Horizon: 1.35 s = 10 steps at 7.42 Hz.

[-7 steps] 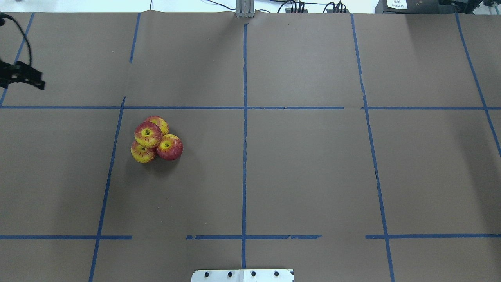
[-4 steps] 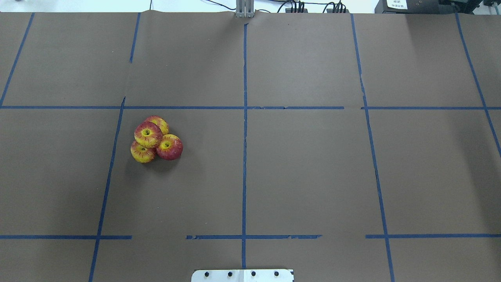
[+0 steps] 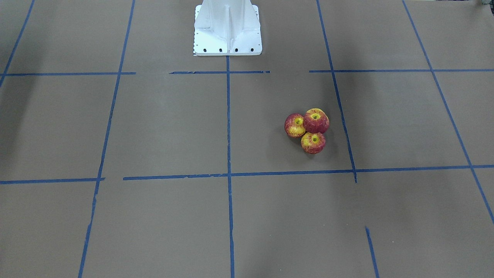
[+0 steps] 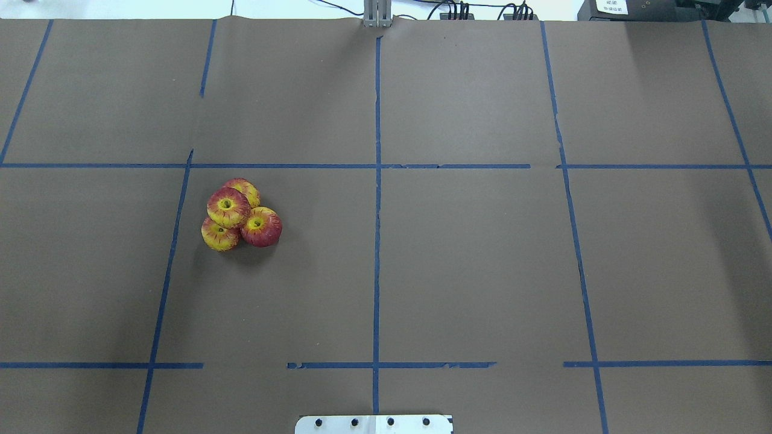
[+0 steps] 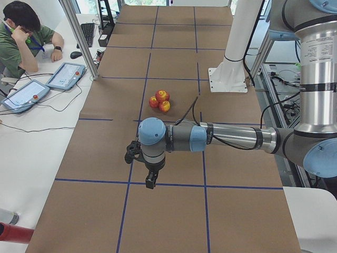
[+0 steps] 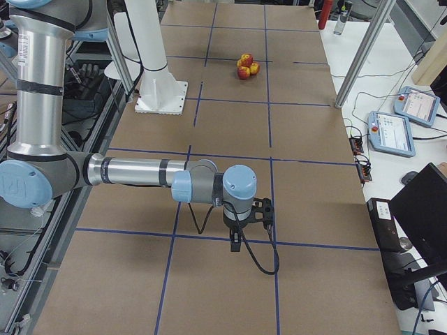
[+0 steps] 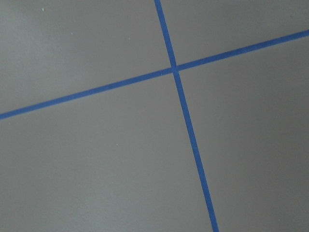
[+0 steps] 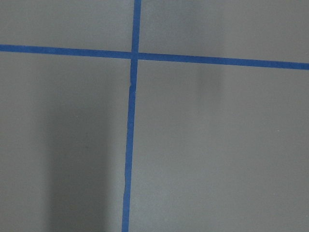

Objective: Stack apples

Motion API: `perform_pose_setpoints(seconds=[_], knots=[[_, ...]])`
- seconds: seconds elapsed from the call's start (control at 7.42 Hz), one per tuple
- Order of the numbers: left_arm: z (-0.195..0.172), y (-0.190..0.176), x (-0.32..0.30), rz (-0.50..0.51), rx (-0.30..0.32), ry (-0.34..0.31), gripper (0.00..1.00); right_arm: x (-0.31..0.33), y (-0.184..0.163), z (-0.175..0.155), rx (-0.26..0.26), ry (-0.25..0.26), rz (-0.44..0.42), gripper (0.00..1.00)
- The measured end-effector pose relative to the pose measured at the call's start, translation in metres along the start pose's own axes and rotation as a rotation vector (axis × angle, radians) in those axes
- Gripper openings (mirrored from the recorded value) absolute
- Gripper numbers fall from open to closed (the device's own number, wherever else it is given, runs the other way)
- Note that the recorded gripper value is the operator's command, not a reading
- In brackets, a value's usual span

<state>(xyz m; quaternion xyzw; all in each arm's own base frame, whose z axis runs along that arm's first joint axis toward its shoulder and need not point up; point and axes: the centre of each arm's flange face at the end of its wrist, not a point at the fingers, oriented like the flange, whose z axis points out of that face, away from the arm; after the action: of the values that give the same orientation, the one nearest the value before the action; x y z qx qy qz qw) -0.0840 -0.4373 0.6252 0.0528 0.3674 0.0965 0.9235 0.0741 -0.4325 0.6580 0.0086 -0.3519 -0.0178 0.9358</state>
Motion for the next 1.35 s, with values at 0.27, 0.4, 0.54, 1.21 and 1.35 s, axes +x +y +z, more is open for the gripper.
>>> perform_pose_setpoints(seconds=[0.27, 0.4, 0.54, 1.21, 1.35], knots=[[-0.001, 0.0, 0.0, -0.014, 0.007, 0.005, 1.0, 0.0, 0.0, 0.0, 0.0, 0.0, 0.0, 1.0], [-0.002, -0.001, 0.0, -0.011, 0.014, 0.001, 1.0, 0.0, 0.0, 0.0, 0.0, 0.0, 0.0, 1.0], [-0.002, -0.002, 0.001, -0.005, 0.019, -0.002, 1.0, 0.0, 0.0, 0.0, 0.0, 0.0, 0.0, 1.0], [-0.007, -0.01, 0.004, 0.018, 0.039, -0.005, 1.0, 0.0, 0.0, 0.0, 0.0, 0.0, 0.0, 1.0], [-0.007, -0.01, 0.004, 0.017, 0.04, -0.003, 1.0, 0.0, 0.0, 0.0, 0.0, 0.0, 0.0, 1.0]])
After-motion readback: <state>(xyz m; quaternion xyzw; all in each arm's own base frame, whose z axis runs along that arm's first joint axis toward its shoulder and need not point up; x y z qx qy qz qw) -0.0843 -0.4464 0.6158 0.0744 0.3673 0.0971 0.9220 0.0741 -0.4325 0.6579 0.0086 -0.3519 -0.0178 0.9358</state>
